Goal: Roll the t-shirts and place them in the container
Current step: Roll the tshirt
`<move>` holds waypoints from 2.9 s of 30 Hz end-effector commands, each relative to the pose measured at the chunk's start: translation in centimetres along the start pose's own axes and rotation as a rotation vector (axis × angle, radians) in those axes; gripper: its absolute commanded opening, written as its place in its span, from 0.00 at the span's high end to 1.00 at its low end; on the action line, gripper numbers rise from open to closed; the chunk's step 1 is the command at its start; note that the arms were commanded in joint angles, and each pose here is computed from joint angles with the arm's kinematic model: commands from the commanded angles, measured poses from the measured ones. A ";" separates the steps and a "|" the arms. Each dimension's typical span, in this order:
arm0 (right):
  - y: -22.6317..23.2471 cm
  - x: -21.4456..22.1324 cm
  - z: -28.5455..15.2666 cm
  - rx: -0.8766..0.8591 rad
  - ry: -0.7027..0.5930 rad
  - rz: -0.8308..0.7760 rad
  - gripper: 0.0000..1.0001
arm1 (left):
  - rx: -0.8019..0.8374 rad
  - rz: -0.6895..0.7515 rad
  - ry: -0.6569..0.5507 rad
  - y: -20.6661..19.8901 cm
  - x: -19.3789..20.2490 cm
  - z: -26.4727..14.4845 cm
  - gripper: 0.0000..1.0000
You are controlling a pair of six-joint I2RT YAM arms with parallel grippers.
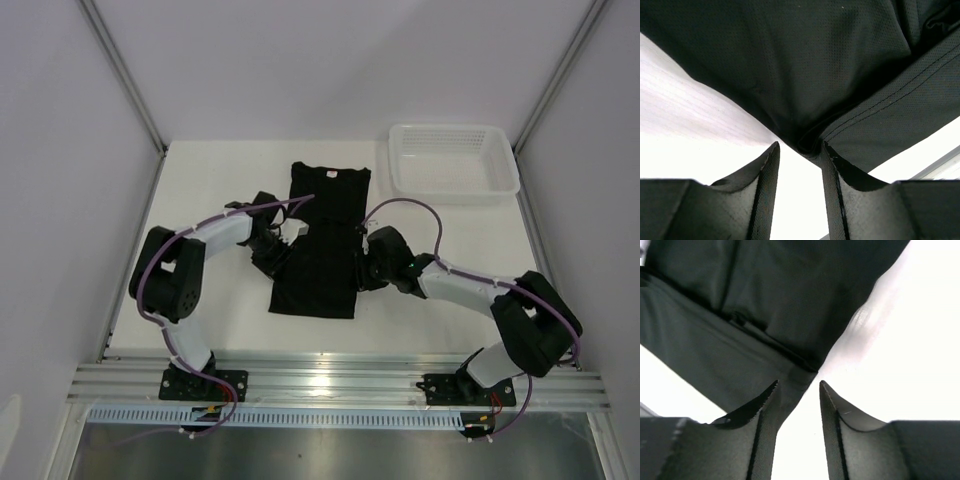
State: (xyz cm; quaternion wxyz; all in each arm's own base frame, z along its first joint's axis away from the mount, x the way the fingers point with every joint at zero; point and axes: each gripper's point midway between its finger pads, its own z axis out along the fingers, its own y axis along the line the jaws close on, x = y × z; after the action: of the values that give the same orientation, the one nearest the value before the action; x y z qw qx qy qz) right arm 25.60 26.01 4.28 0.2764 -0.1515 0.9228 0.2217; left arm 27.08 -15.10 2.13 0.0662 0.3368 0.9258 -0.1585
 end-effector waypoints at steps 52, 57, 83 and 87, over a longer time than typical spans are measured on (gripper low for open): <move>6.3 6.1 -3.1 -0.336 0.129 -0.949 0.55 | 0.077 1.126 -0.169 -6.1 5.1 -0.7 0.40; 7.4 4.8 -3.8 -0.375 0.071 -0.693 0.55 | 0.055 1.153 -0.159 -5.5 4.7 -0.3 0.43; 3.5 6.8 -2.7 0.015 0.231 0.542 0.59 | -0.073 1.209 -0.167 -4.4 5.2 0.6 0.73; 2.8 6.6 -2.8 0.038 0.185 0.615 0.58 | -0.061 1.219 -0.169 -4.7 5.2 0.6 0.83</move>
State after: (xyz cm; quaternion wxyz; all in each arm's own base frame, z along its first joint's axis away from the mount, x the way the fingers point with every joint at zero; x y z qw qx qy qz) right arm 17.27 26.55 3.23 0.1002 0.0669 0.9560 0.2676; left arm 20.45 -15.20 1.47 0.2238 0.7815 0.5759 -0.0862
